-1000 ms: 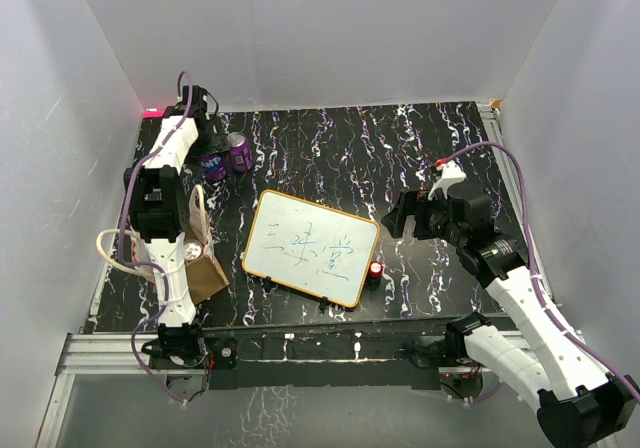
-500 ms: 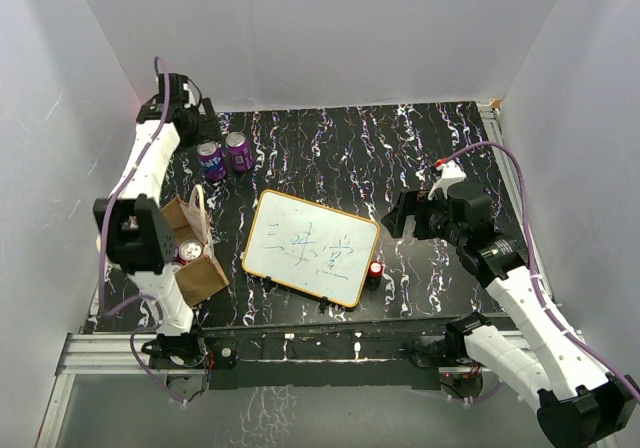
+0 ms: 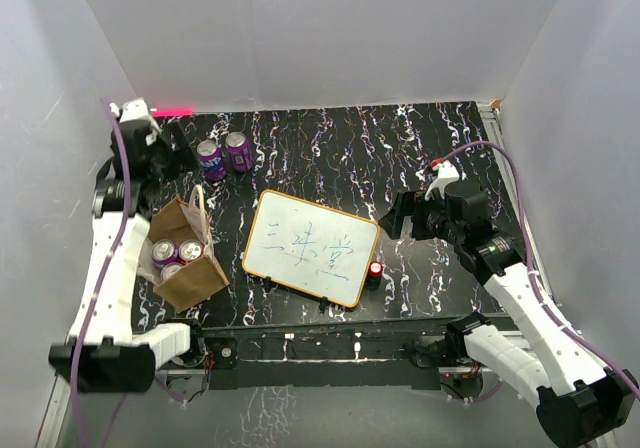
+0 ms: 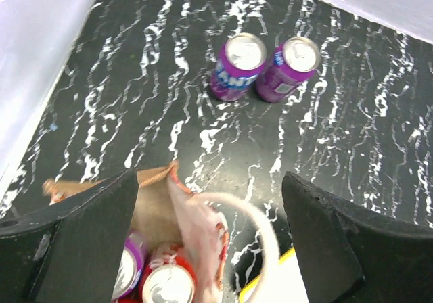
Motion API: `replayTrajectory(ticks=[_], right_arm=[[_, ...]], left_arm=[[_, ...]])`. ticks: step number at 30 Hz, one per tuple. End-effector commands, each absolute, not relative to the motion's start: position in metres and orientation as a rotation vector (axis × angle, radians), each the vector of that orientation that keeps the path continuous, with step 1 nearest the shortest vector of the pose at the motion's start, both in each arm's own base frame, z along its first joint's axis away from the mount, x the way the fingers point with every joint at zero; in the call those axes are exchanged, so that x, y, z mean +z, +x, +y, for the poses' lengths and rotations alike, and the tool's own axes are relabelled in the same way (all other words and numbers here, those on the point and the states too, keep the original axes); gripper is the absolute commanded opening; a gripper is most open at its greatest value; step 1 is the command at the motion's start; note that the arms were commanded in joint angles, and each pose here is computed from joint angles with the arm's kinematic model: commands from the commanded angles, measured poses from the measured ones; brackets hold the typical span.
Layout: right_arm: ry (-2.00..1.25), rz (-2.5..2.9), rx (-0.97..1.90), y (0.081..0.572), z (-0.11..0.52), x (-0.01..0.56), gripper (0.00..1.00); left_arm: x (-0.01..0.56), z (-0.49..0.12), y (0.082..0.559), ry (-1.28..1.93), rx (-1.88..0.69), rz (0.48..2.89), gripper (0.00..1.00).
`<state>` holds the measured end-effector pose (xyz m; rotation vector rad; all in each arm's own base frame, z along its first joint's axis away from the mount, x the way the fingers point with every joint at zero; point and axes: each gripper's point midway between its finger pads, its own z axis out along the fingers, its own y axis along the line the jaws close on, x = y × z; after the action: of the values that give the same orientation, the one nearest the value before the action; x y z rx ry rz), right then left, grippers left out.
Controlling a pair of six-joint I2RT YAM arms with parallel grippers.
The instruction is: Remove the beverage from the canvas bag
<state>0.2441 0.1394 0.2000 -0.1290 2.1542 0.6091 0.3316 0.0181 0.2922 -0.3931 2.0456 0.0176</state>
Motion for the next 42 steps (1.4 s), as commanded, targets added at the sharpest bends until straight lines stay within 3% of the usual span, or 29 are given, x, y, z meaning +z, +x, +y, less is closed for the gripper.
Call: replayTrajectory(ticks=[1, 8, 14, 27, 37, 42], right_arm=[[-0.165, 2.077, 0.635, 0.250, 0.147, 0.217, 0.98], [-0.162, 2.082, 0.627, 0.250, 0.146, 0.217, 0.98], [-0.164, 2.089, 0.629, 0.250, 0.147, 0.215, 0.98], [-0.170, 2.080, 0.635, 0.249, 0.148, 0.217, 0.98], [-0.175, 2.085, 0.639, 0.249, 0.150, 0.216, 0.98], [-0.176, 2.086, 0.642, 0.249, 0.150, 0.214, 0.98]], left_arm=[[0.274, 0.052, 0.295, -0.582, 0.193, 1.992, 0.85], [0.227, 0.077, 0.240, -0.821, 0.376, 2.039, 0.83], [0.189, 0.077, 0.207, -0.975, 0.419, 2.106, 0.76], [0.150, 0.076, 0.201, -1.117, 0.440, 2.127, 0.72], [0.125, 0.075, 0.199, -1.211, 0.443, 2.162, 0.89], [0.115, 0.071, 0.207, -1.209, 0.393, 2.177, 0.90]])
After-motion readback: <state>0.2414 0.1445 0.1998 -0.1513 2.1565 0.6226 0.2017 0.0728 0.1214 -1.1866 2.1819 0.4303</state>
